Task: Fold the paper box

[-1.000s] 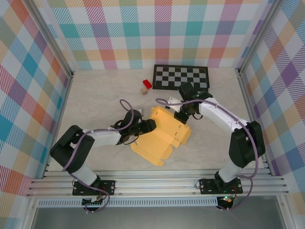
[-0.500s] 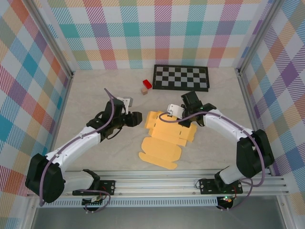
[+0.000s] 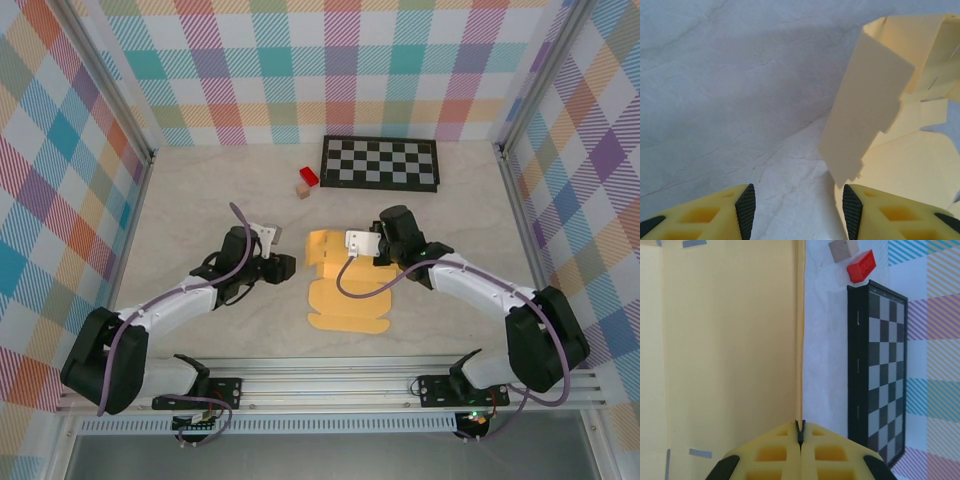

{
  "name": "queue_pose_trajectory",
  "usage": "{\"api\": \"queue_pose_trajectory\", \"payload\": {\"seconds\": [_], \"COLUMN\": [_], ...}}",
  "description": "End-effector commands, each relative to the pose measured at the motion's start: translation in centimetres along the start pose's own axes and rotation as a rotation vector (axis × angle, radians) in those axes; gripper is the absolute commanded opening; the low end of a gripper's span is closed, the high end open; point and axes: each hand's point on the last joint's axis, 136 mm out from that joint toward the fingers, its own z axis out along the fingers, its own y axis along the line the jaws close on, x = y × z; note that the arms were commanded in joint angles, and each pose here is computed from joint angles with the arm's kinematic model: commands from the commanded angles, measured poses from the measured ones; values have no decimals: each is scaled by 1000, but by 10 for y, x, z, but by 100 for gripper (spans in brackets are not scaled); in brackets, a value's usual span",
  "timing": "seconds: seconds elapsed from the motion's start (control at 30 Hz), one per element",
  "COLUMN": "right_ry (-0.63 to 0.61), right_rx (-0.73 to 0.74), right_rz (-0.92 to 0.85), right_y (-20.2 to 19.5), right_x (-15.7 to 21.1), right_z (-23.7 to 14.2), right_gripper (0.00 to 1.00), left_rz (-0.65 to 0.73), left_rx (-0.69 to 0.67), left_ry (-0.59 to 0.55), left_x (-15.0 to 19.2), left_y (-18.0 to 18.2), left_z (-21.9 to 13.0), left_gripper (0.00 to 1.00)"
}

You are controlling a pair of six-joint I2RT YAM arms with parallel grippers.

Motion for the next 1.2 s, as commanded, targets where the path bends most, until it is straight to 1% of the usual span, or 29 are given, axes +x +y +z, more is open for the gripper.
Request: {"api": "queue_pose_trajectory", "payload": {"seconds": [0.0,0.13,0.23,0.4,0.6,0.73,0.83,1.0,1.17], "right_ry": [-26,-36,-34,-37,-20,-10,-9,-6,16], "right_rx": [103,117,114,128,136,137,135,127,133], "right_rz": [-56,-82,-104,-151,-166,-168,-167,-169,-190], "right_y": [-20,-17,-14,-7,-1,2,3,5,11], "right_x": [-10,-13,-14,-12,-9,-8,-8,-7,-4], "right_z": [-9,-9,-9,-7,-1,2,2,2,2], "right_gripper": [0,0,0,0,0,0,0,0,0], "left_rz": [70,93,136,204,263,331,360,385,379], "left_rx": [-48,-60,-36,73,188,229,237,256,190], "left_ry": [-82,-63,-72,-101,-63,-22,9,27,38], "left_x": [-11,-15,-21,-26,-20,-10,-3,0,5], "left_y": [8,11,7,-11,-37,-54,-59,-67,-65], "left_z": [-4,7,14,25,37,46,52,59,67], "left_gripper": [52,51,51,51,51,51,50,49,48]}}
